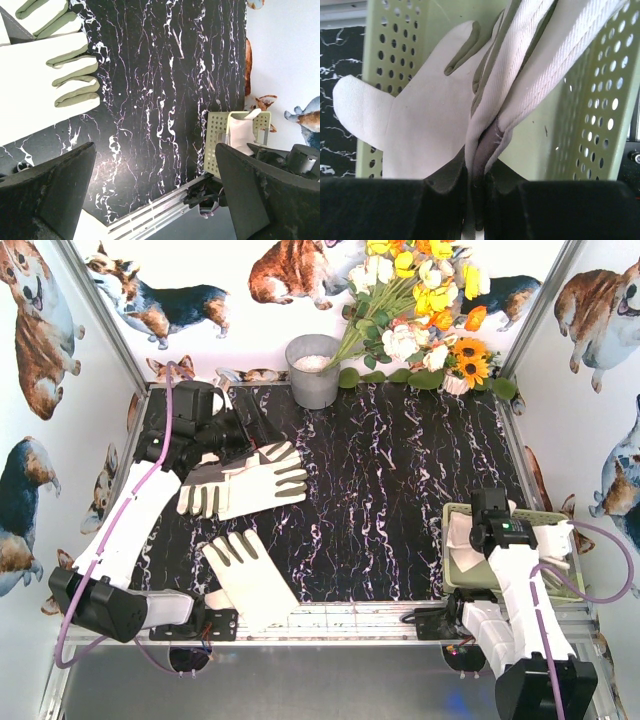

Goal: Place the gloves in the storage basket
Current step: Place the glove in the bin.

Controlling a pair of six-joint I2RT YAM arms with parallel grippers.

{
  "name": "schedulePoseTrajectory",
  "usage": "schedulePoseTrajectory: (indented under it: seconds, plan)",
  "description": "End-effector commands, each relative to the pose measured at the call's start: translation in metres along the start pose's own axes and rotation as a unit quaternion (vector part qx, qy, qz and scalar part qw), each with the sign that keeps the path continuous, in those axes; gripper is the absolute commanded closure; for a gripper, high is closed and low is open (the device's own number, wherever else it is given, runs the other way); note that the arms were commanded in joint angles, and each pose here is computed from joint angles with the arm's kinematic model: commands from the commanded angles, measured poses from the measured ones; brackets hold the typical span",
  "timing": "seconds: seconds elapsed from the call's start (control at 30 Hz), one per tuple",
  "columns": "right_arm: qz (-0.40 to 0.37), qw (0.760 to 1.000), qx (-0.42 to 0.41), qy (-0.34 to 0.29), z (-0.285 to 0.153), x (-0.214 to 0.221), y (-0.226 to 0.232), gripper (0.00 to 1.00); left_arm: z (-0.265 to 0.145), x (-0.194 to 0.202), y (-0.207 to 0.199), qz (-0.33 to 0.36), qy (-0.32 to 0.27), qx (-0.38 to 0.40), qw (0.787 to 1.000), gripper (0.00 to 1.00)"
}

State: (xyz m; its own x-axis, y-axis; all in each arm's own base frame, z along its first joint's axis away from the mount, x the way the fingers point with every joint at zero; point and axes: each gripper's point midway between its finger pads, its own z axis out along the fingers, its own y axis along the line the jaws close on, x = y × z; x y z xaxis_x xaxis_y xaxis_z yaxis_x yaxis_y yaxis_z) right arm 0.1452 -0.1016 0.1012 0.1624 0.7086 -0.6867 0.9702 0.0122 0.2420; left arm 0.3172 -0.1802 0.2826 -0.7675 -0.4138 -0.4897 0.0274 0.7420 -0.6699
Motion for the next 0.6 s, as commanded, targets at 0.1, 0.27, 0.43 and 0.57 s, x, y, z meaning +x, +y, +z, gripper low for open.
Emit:
schedulePoseTrajectory:
  seconds: [0.1, 0.27, 0.43, 0.57]
  plan:
    - [0.029, 0.999, 0.036, -0.007, 0.008, 0.005, -0.016, 1.00, -0.003, -0.002, 0.005, 0.008, 0.004, 0.003, 1.000, 0.00]
    - [0.008, 0.998, 0.057, -0.013, 0.013, 0.008, -0.024, 1.00, -0.003, -0.003, 0.008, 0.009, 0.006, 0.003, 1.000, 0.00]
    - [-0.014, 0.997, 0.076, -0.019, 0.017, 0.009, -0.028, 1.00, -0.005, -0.003, 0.011, 0.010, 0.007, 0.000, 1.000, 0.00]
    - [-0.012, 0.997, 0.075, -0.022, 0.019, 0.010, -0.028, 1.00, -0.007, -0.003, 0.014, 0.009, 0.009, -0.003, 1.000, 0.00]
